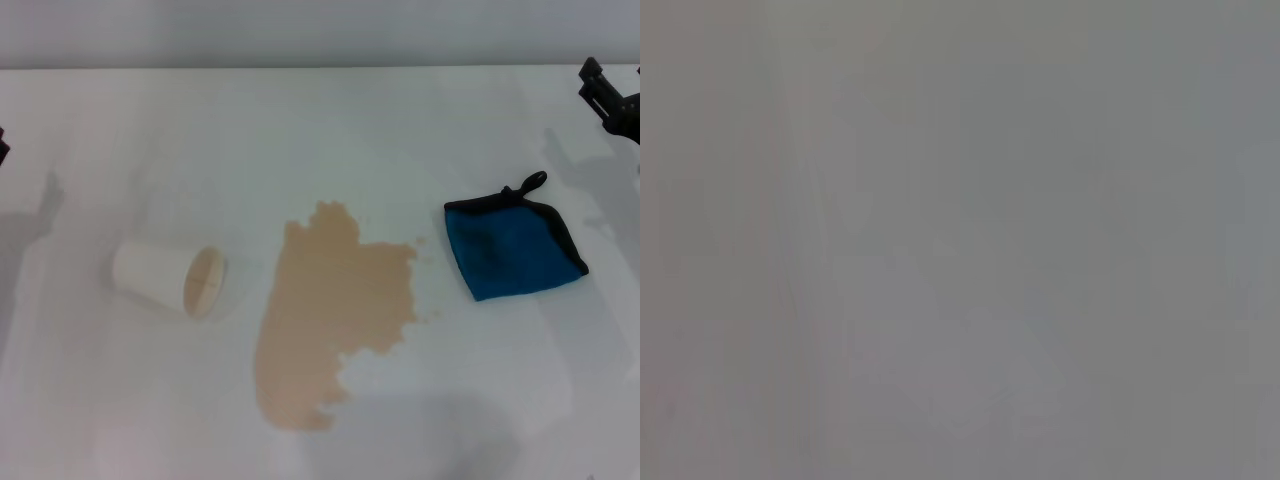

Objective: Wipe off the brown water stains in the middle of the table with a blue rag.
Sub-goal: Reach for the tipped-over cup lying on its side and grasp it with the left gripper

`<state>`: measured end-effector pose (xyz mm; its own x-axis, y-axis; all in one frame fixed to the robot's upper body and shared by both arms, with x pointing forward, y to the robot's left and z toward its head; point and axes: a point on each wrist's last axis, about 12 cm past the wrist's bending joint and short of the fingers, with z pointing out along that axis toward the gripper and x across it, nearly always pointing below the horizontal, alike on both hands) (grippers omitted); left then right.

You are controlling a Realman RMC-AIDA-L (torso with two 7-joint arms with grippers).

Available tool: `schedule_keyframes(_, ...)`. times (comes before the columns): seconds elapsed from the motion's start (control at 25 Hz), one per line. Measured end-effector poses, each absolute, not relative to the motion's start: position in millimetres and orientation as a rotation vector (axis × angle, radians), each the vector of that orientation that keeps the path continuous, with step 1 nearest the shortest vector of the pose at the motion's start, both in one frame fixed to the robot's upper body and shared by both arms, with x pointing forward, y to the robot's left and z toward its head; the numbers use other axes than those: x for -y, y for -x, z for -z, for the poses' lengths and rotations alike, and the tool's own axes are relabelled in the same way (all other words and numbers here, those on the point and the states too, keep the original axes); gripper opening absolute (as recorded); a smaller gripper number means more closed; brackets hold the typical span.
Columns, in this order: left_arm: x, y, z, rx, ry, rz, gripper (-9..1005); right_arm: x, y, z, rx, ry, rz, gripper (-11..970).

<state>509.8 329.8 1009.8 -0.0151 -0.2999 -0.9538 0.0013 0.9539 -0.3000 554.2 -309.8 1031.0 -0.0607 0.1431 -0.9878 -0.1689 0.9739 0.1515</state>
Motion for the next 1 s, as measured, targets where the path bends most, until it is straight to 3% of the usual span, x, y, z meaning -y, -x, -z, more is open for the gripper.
schedule_keyframes(0.6, -331.8, -508.7, -1012.2, -1.555, 0.225, 0.244, 889, 314.3, -551.1, -1027.3, -1.631, -0.006, -0.240, 840)
schedule_keyframes(1.0, -338.1, -511.6, -1017.2, -1.513, 0.344, 0.345, 887, 312.3, -557.0, -1029.6, -1.632, -0.003, -0.235, 841)
